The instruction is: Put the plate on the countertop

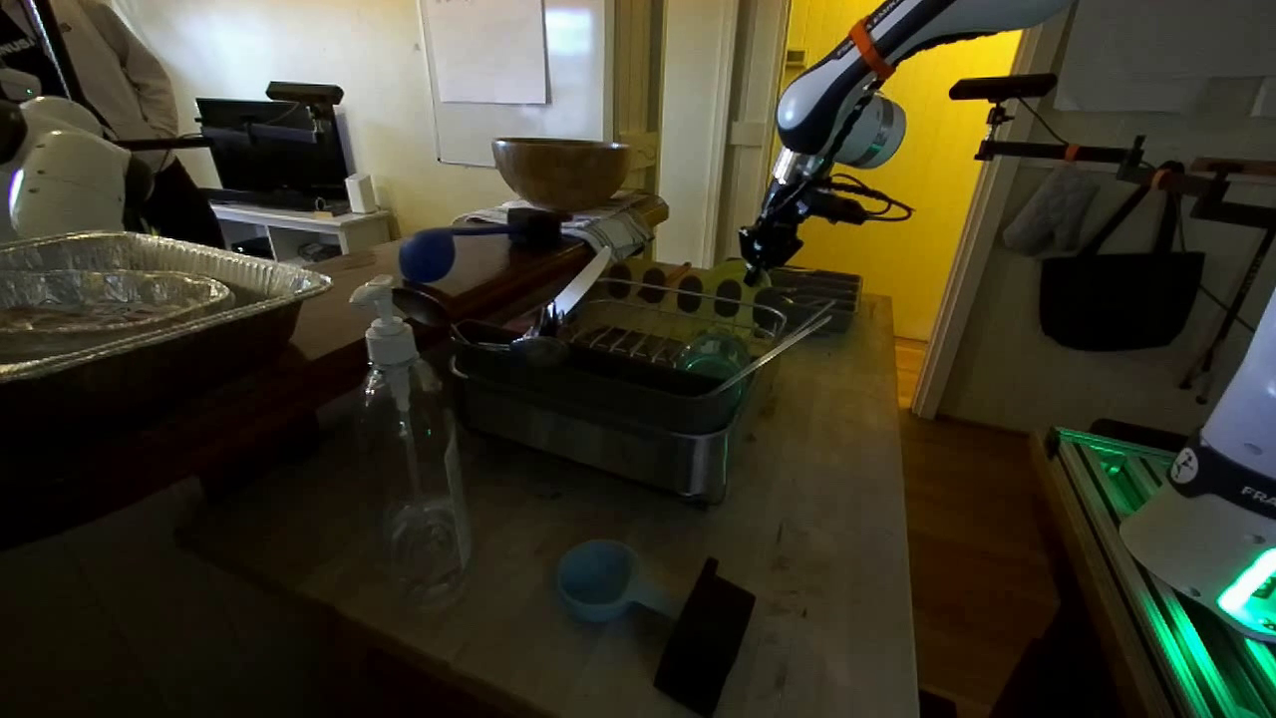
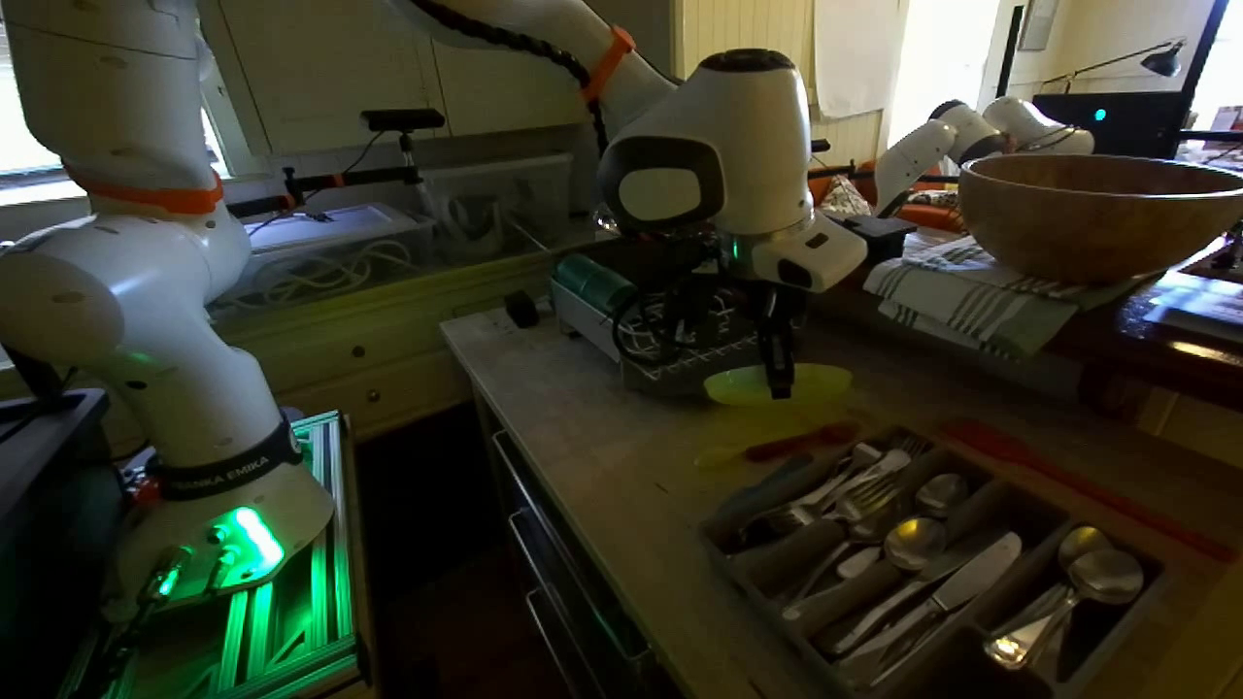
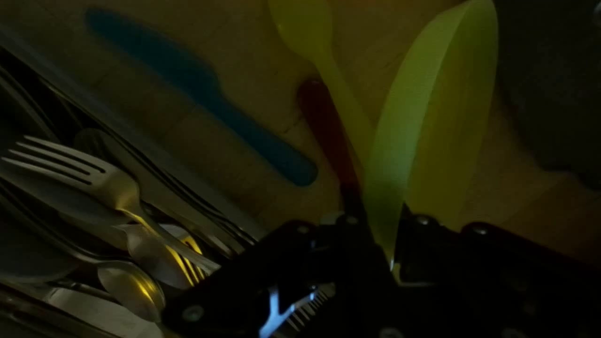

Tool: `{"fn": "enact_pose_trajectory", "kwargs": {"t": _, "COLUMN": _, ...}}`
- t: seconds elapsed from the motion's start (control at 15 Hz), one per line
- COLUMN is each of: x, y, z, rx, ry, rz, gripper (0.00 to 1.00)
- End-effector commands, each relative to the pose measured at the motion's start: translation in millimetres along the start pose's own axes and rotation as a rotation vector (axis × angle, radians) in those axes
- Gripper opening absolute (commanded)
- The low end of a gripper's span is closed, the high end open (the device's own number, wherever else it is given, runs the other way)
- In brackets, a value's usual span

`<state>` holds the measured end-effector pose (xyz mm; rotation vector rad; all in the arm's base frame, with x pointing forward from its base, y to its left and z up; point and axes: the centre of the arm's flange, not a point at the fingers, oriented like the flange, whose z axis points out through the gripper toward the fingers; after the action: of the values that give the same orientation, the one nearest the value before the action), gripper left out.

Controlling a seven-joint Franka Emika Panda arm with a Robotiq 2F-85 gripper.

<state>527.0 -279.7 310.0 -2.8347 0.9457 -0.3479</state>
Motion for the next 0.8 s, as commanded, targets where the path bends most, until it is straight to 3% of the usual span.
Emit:
{"fn": "enact_pose_trajectory", "kwargs": {"t": 0.0, "x": 3.4, "y": -1.6, "z": 5.1, "rx": -0.019, "ry": 0.012, "rz": 0.013, "gripper": 0.04}}
{"fn": "enact_pose_trajectory", "kwargs": {"t": 0.33, "x": 20.4, "y": 1.5, "z": 28.0, "rx": -0.070, "ry": 0.057, "rz": 0.107, "gripper": 0.04}}
{"fn": "enact_pose_trajectory", "kwargs": {"t": 0.73, "x": 37.5, "y": -6.2, "z": 54.6, "rx": -0.059, "ry": 0.079, "rz": 0.191, "gripper": 0.04}}
